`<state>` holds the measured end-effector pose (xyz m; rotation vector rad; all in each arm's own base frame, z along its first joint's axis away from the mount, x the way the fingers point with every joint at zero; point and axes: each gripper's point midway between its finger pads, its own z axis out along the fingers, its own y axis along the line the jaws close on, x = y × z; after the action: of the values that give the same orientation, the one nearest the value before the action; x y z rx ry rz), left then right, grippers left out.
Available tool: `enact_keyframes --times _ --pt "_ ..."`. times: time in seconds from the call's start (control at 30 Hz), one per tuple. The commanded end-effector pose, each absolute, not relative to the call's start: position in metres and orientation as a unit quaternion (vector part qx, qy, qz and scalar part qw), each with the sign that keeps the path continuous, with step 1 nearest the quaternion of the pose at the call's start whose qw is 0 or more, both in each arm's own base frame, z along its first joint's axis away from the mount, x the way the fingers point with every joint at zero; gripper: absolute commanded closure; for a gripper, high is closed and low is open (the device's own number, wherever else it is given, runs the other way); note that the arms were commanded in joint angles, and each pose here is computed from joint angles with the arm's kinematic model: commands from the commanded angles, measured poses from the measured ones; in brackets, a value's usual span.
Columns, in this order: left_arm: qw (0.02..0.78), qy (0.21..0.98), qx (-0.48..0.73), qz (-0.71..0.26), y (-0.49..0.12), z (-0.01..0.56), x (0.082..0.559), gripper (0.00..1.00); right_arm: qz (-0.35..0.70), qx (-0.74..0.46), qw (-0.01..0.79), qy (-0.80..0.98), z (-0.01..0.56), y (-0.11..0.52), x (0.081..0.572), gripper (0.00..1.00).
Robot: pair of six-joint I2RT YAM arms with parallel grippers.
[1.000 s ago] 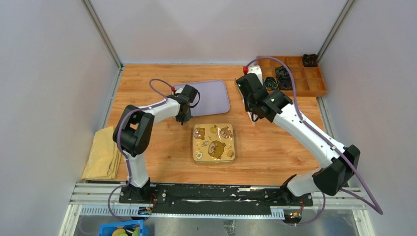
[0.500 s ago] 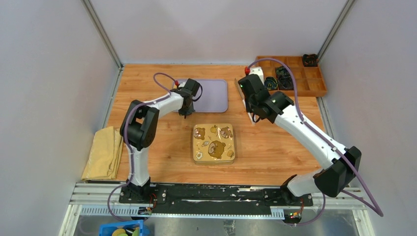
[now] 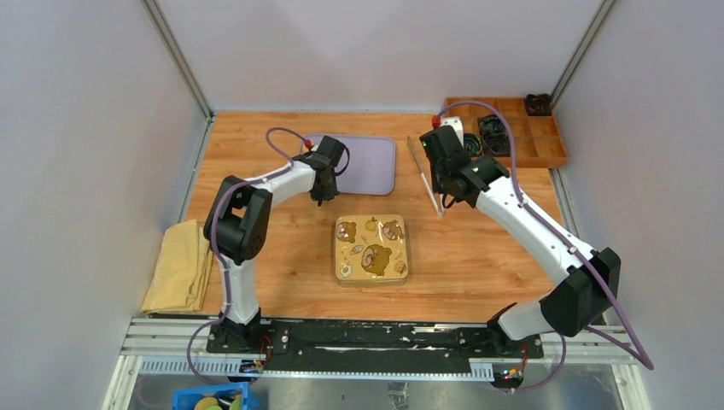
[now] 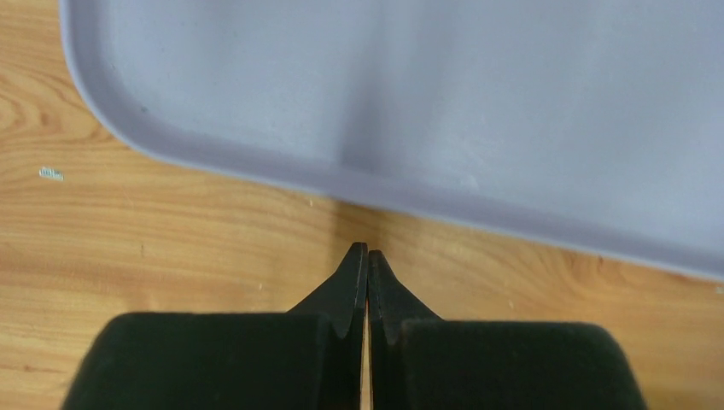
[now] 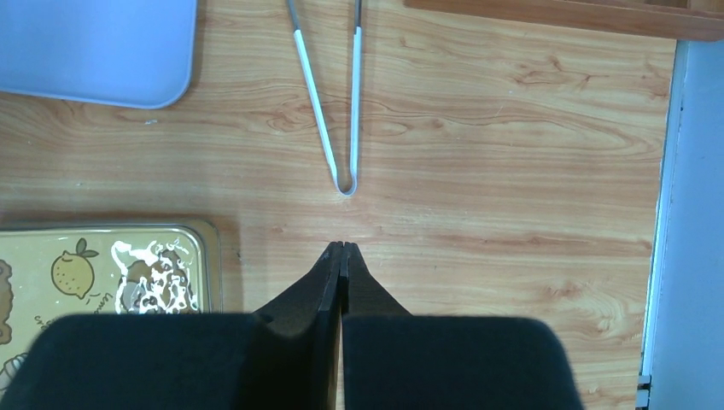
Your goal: Pack the cookies
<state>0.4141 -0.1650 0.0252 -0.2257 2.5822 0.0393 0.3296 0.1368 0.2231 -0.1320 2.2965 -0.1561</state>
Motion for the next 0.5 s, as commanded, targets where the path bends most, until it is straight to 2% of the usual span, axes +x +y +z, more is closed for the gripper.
enact_keyframes --times 0.0,0.17,0.33,0.47 --pt "0.295 0.952 -0.058 -0.051 -0.183 0.058 0.415 0.98 -0.067 -0.045 0.41 0.908 0.228 0.124 0.336 1.0" --pt "0.269 0.961 -0.033 -0.047 -0.188 0.067 0.396 0.99 -0.064 -0.044 0.419 0.905 0.237 0.116 0.327 1.0" --pt "0.3 0.953 -0.026 -0.029 -0.166 0.099 0.365 0.99 -0.06 -0.051 0.411 0.908 0.229 0.114 0.321 1.0" --pt "0.36 0.93 -0.025 -0.066 -0.167 0.16 0.355 0.98 -0.048 -0.061 0.373 0.924 0.196 0.124 0.324 1.0"
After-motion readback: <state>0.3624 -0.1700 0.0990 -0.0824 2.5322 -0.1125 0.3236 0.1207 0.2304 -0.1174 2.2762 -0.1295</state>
